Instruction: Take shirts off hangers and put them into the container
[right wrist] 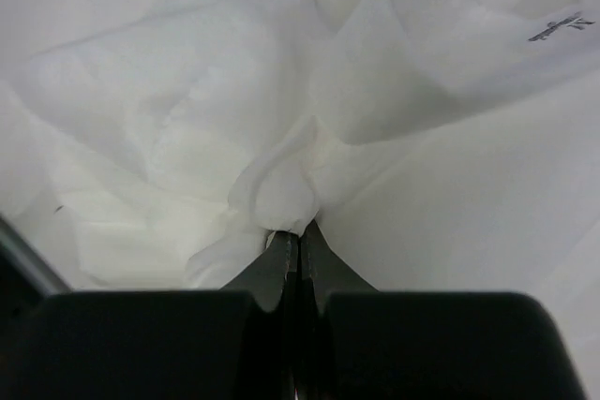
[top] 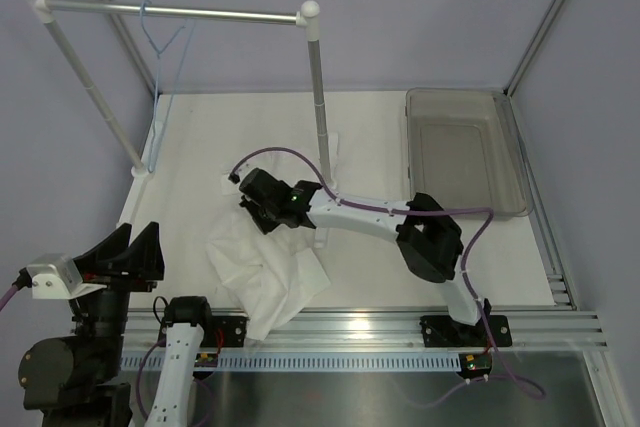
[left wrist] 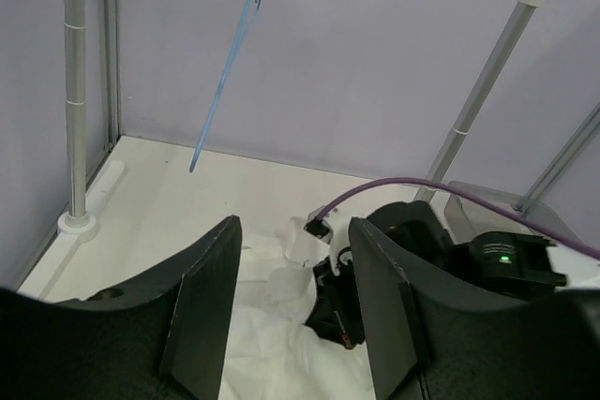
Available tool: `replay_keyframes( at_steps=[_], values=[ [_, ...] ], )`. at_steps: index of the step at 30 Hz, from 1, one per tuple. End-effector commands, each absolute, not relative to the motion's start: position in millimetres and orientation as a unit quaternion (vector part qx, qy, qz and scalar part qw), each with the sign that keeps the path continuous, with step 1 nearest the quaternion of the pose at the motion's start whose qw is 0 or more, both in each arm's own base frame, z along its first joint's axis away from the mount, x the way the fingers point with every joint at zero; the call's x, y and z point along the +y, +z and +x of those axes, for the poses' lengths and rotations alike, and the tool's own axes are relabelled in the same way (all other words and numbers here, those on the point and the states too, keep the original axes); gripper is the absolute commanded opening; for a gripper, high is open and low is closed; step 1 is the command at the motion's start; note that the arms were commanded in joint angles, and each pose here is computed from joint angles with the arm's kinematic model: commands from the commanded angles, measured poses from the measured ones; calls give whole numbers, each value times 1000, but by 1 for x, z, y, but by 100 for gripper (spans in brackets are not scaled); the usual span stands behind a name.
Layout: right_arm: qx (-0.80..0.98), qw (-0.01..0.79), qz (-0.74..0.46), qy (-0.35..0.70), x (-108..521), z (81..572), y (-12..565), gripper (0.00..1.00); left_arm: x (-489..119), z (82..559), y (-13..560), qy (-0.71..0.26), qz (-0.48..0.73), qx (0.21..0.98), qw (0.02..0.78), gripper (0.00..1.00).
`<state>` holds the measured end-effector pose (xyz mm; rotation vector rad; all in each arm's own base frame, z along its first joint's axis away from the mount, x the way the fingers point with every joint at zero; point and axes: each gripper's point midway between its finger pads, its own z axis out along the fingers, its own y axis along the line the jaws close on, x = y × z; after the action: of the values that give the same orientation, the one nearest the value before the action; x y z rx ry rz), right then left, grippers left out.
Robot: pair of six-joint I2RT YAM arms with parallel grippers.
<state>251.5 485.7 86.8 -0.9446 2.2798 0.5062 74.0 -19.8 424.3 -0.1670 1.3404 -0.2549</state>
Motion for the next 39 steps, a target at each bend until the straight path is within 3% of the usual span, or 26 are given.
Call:
replay_keyframes(
  at_steps=[1,13,28,39],
  values=[
    [823,386,-345,233,486,236,180,0,-20,64,432,-126,-83,608,780,54],
    [774,484,-323,250,395,180,315,0,-20,56,421,-134,-91,618,770,55],
    [639,654,-241,325,192,135,537,0,-28,66,414,-168,-97,611,768,54],
    [450,865,-136,176,79,151,659,0,-50,89,408,-237,-73,595,764,51]
  ],
)
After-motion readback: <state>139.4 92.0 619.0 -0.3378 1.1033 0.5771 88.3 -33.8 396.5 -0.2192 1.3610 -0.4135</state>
